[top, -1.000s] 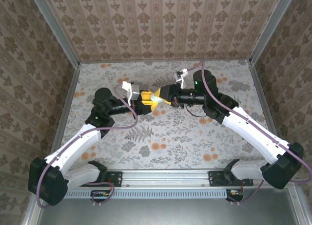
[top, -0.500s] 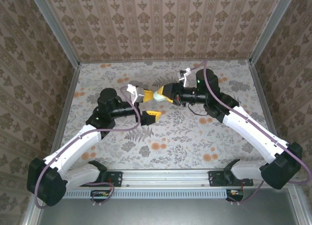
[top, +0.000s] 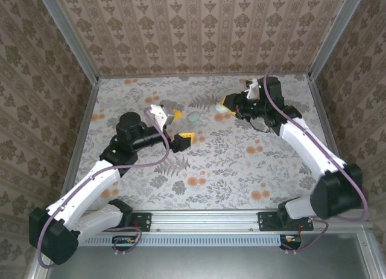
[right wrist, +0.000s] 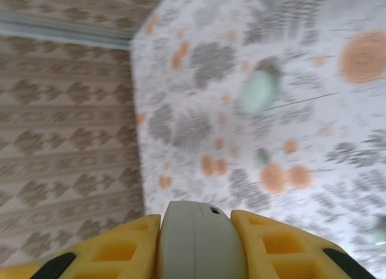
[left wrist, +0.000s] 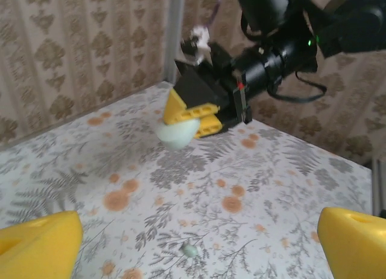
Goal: Insert the wireless bluetooth earbuds into the charging case
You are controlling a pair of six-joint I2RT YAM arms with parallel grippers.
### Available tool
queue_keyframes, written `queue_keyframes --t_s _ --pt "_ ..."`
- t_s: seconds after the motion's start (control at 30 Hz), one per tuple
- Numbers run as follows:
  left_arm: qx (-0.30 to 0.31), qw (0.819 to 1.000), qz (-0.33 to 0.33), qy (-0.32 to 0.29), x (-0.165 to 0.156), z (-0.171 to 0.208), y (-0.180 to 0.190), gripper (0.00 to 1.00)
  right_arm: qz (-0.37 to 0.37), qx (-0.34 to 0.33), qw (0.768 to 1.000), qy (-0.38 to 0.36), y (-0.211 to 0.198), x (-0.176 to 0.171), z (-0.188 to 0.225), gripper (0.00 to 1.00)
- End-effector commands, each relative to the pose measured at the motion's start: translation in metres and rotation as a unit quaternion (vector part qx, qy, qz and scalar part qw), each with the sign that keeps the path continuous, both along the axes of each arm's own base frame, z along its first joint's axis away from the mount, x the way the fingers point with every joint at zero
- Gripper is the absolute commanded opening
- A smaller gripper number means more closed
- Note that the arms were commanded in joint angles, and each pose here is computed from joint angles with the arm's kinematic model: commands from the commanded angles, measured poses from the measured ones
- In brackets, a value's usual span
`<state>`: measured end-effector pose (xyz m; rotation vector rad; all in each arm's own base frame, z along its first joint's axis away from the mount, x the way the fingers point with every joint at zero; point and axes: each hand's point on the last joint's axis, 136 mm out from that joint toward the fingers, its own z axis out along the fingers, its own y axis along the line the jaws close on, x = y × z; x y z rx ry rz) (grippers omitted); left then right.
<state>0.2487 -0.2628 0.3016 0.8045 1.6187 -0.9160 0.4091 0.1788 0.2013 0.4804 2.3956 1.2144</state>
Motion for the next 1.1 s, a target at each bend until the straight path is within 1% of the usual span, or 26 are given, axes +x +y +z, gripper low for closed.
queue_keyframes --t_s 0.0,0.13,0.23,0.33,0.4,0.53,0.57,0.7,0.77,0.9,1.0,1.07 --pt "0.002 0.997 0.064 0.044 0.020 -0.013 0.013 1.00 0.028 -0.011 1.000 -0.001 0.002 0.023 -0.015 0.16" --pt "0.008 0.996 0.077 0.053 0.021 -0.023 0.020 1.00 0.045 -0.011 0.999 0.028 0.004 0.055 -0.058 0.17" --pt "0.018 0.994 0.066 0.083 0.020 -0.032 0.023 1.00 0.043 -0.007 0.998 0.049 0.000 0.075 -0.087 0.17" --pt "0.027 0.992 0.052 0.109 0.025 -0.041 0.024 1.00 0.045 -0.003 0.997 0.060 -0.003 0.089 -0.108 0.17" --pt "0.031 0.991 0.054 0.117 0.030 -0.046 0.025 1.00 0.048 -0.014 0.997 0.066 -0.007 0.094 -0.121 0.18" --pt "0.033 0.990 0.039 0.132 0.036 -0.053 0.019 1.00 0.056 -0.039 0.994 0.091 -0.014 0.096 -0.145 0.22" --pt "0.035 0.989 0.051 0.137 0.045 -0.057 0.026 1.00 0.057 -0.040 0.993 0.100 -0.015 0.096 -0.150 0.23" --pt "0.051 0.986 0.059 0.149 0.059 -0.066 0.030 1.00 0.057 -0.047 0.990 0.118 -0.016 0.091 -0.162 0.28" --pt "0.060 0.983 0.067 0.157 0.068 -0.072 0.031 1.00 0.051 -0.066 0.988 0.129 -0.022 0.086 -0.168 0.32" --pt "0.090 0.976 0.063 0.187 0.083 -0.086 0.026 0.94 0.046 -0.114 0.982 0.146 -0.036 0.075 -0.170 0.41" --pt "0.107 0.970 0.054 0.210 0.094 -0.093 0.020 0.86 0.045 -0.141 0.978 0.150 -0.044 0.067 -0.163 0.49" --pt "0.124 0.967 0.051 0.215 0.100 -0.101 0.016 0.84 0.043 -0.159 0.975 0.146 -0.049 0.065 -0.157 0.52"
